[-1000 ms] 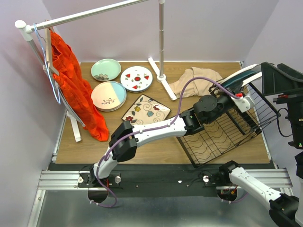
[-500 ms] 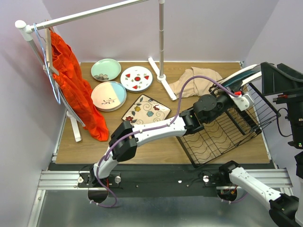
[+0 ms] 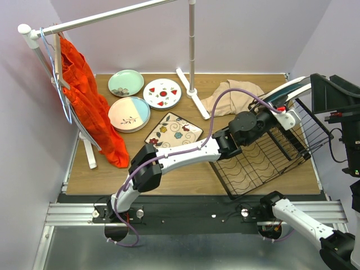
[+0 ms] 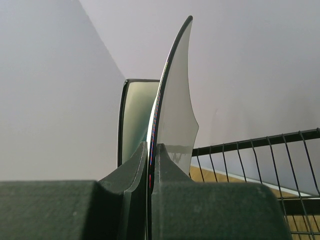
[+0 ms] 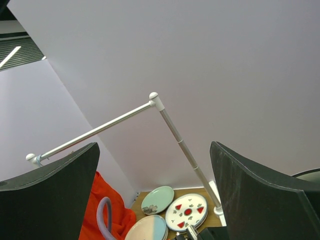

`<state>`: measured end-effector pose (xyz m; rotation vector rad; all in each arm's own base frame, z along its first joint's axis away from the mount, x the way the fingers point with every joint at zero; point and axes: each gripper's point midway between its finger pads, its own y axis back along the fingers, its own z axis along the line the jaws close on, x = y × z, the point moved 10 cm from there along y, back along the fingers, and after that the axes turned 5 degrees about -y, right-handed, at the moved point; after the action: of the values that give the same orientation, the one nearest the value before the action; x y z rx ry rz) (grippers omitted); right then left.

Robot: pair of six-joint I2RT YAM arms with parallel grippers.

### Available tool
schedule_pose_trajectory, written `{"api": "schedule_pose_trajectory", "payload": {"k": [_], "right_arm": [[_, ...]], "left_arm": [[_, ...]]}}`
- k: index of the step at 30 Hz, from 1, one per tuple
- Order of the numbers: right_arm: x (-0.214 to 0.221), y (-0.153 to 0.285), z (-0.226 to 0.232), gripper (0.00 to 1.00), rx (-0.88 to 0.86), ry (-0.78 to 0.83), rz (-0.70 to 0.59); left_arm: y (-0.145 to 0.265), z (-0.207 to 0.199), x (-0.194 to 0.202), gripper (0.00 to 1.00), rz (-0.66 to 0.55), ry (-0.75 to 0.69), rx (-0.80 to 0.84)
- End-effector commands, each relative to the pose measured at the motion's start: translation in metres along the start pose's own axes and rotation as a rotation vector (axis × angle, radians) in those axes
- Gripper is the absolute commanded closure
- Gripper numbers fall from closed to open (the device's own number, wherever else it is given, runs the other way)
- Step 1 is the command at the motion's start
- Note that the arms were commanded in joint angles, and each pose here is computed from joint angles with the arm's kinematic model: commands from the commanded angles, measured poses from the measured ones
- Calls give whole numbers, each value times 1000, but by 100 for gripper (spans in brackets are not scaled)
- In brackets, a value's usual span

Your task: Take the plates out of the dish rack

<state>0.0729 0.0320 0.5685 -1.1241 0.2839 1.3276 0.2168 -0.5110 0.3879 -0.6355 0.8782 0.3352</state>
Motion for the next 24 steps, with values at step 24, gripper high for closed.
{"api": "schedule_pose_trajectory", "payload": {"k": [24], "right_arm": [[-6,1,3,0,-25,14,-24]], "left_arm": [[27,89,-138,100,-466,217,-200]]}}
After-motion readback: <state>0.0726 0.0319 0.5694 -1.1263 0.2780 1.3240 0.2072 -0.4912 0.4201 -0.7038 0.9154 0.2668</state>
